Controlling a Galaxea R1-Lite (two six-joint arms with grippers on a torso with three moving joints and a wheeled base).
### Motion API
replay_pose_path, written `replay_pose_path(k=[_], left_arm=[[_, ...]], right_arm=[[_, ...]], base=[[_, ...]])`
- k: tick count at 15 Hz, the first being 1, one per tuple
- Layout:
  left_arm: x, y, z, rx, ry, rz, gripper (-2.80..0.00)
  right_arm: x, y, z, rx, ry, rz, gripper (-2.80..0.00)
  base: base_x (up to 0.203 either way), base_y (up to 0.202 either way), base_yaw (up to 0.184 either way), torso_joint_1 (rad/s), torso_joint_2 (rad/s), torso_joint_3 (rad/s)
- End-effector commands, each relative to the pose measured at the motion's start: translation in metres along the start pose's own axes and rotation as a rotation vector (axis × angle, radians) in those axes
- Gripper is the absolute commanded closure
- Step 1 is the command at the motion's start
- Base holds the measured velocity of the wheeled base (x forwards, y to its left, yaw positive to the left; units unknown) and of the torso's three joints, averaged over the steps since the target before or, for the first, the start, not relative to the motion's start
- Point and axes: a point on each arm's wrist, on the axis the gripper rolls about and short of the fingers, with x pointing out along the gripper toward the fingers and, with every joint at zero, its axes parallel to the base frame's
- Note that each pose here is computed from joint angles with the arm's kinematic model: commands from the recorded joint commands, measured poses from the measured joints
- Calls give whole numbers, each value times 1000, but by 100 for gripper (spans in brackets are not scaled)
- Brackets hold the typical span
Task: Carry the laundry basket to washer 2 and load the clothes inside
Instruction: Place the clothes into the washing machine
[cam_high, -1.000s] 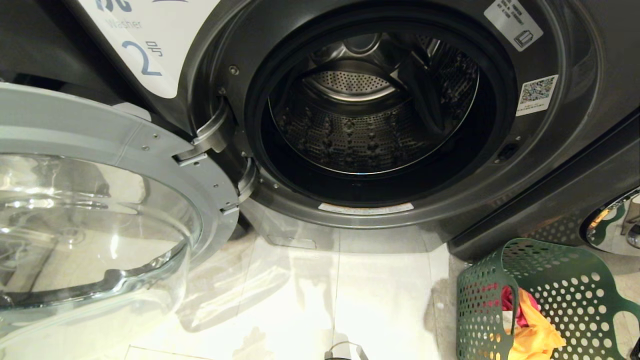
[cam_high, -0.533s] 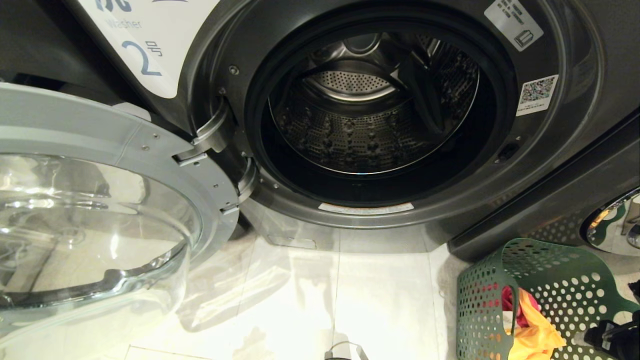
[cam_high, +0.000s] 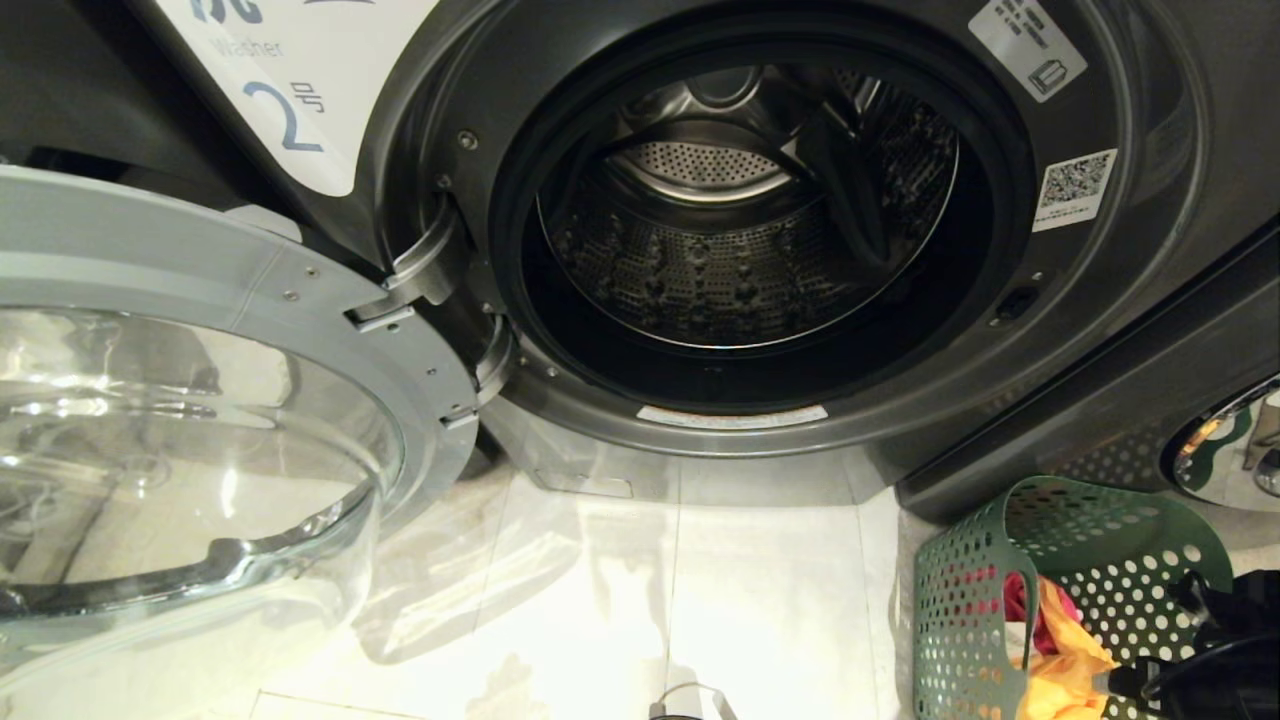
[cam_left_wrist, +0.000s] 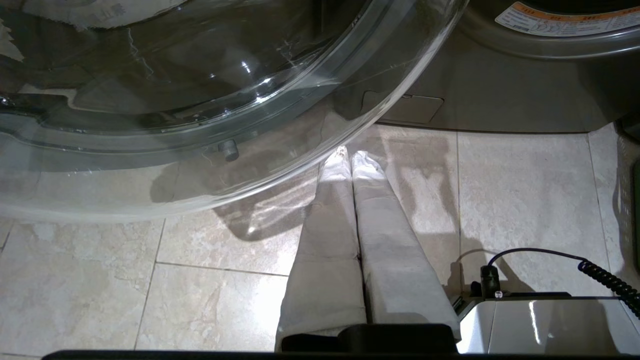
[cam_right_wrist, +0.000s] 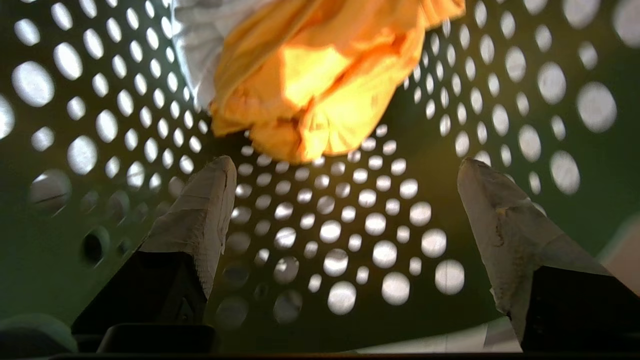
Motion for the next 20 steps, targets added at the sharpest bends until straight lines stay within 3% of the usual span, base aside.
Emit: replay_pose_path(k=[1, 6, 10, 14, 16, 20], left_arm=[[0, 0, 0, 0, 1, 0, 0], [0, 0, 0, 0, 0, 0, 0], [0, 0, 0, 0, 2, 0, 0], [0, 0, 0, 0, -1, 0, 0], [0, 0, 0, 0, 2, 0, 0], [0, 0, 0, 0, 1, 0, 0]], right_arm=[[35, -4, -15, -13, 58, 16, -280], [101, -15, -1, -69, -56, 45, -280], [127, -19, -8, -119, -64, 149, -280], [153, -27, -2, -105, -70, 164, -280], [156, -27, -1, -29, -27, 175, -280], [147, -17, 12, 205, 1, 209, -280]], base=[[0, 0, 0, 0, 0, 0], [0, 0, 0, 0, 0, 0], [0, 0, 0, 0, 0, 0], [0, 0, 0, 0, 0, 0], [0, 0, 0, 0, 0, 0], [0, 0, 0, 0, 0, 0]])
